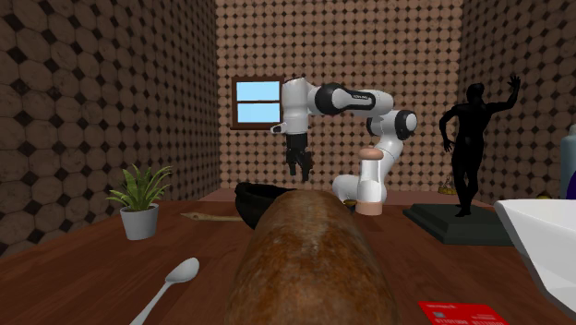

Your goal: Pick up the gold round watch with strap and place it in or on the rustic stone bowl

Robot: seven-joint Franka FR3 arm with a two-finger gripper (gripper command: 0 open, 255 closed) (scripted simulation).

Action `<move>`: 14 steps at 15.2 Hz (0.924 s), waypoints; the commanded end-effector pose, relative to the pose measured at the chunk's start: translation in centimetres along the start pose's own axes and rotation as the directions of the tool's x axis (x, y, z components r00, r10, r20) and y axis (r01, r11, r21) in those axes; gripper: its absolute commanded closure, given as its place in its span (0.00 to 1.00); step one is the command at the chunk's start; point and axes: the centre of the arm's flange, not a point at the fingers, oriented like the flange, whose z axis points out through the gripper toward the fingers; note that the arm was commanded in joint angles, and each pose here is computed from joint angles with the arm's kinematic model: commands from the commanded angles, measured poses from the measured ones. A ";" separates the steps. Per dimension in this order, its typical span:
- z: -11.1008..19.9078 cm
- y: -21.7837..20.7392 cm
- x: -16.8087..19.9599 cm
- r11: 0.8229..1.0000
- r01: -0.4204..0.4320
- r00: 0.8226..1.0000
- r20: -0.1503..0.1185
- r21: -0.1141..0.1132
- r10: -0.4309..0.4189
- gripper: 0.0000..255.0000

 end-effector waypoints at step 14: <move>-1.8 -16.4 -1.1 0.999 0.034 0.997 -0.072 0.039 -0.031 0.00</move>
